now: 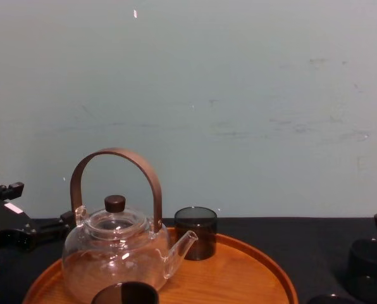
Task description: Pick up the glass from the table and place it on the tray.
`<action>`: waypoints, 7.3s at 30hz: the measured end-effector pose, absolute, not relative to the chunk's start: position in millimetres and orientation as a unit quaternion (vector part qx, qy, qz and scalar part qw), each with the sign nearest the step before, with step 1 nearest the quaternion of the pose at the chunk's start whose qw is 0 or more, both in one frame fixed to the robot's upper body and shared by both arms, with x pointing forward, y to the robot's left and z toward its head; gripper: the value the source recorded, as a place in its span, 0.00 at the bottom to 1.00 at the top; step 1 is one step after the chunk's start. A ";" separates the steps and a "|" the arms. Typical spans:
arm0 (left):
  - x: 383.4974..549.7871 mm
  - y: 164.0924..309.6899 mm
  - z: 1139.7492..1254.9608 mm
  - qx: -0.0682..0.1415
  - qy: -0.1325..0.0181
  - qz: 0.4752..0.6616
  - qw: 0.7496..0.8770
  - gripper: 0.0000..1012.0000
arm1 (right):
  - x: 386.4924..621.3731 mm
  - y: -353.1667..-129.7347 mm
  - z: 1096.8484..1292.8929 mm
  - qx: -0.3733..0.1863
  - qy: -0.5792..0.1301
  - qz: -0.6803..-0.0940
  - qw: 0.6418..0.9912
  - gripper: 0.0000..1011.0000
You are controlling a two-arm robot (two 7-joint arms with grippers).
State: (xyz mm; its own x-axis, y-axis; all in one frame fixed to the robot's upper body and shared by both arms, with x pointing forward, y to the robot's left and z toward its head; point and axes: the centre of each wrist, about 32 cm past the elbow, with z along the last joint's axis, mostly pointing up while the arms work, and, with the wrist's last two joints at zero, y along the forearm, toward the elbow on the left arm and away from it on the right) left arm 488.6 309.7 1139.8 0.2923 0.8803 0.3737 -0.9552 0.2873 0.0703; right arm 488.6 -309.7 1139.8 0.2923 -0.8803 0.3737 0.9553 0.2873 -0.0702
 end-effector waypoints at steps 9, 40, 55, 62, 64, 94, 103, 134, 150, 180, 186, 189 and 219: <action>488.6 309.7 1139.8 0.141 -0.132 0.580 0.791 0.99 | 488.6 -309.6 1139.8 -0.141 -0.132 -0.580 0.791 0.99; 488.6 309.7 1139.8 0.141 -0.132 0.580 0.791 0.99 | 488.6 -309.7 1139.8 -0.141 -0.132 -0.580 0.791 0.99; 488.6 309.7 1139.8 0.142 -0.132 0.580 0.791 0.99 | 488.6 -309.7 1139.8 -0.141 -0.132 -0.580 0.791 0.99; 488.6 309.7 1139.8 0.142 -0.132 0.580 0.791 0.99 | 488.6 -309.7 1139.8 -0.141 -0.132 -0.580 0.791 0.99; 488.6 309.7 1139.8 0.142 -0.132 0.580 0.791 0.99 | 488.6 -309.6 1139.8 -0.141 -0.132 -0.580 0.791 0.99; 488.6 309.7 1139.8 0.141 -0.132 0.580 0.791 0.99 | 469.3 -314.6 1151.0 -0.120 -0.120 -0.559 0.812 0.99; 488.6 309.7 1139.7 0.142 -0.132 0.580 0.791 0.99 | 452.1 -314.8 1161.1 -0.123 -0.106 -0.540 0.826 0.99; 488.6 309.7 1139.8 0.142 -0.132 0.580 0.791 0.99 | 402.7 -305.4 1161.4 -0.129 -0.052 -0.471 0.871 0.99; 488.6 309.7 1139.8 0.142 -0.132 0.580 0.791 0.99 | 399.3 -299.2 1157.0 -0.131 -0.039 -0.445 0.885 0.99; 488.6 309.7 1139.8 0.142 -0.132 0.580 0.791 0.99 | 401.1 -294.9 1144.7 -0.131 -0.017 -0.411 0.902 0.99; 488.6 309.7 1139.8 0.141 -0.132 0.580 0.791 0.99 | 402.8 -294.5 1141.4 -0.132 -0.010 -0.411 0.902 0.99; 488.6 309.7 1139.8 0.141 -0.132 0.580 0.791 0.99 | 404.1 -294.7 1139.8 -0.134 -0.006 -0.411 0.902 0.99; 488.6 309.7 1139.8 0.141 -0.132 0.580 0.791 0.99 | 421.2 -289.4 1135.0 -0.153 0.019 -0.403 0.902 0.99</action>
State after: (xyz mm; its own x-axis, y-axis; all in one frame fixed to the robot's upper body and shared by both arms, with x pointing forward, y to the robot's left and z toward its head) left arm 488.6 309.7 1139.8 0.2923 0.8803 0.3737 -0.9553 0.2873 0.0703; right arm 421.2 -289.4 1135.0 0.6739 -0.7335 0.0889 0.7218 0.6278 -0.2913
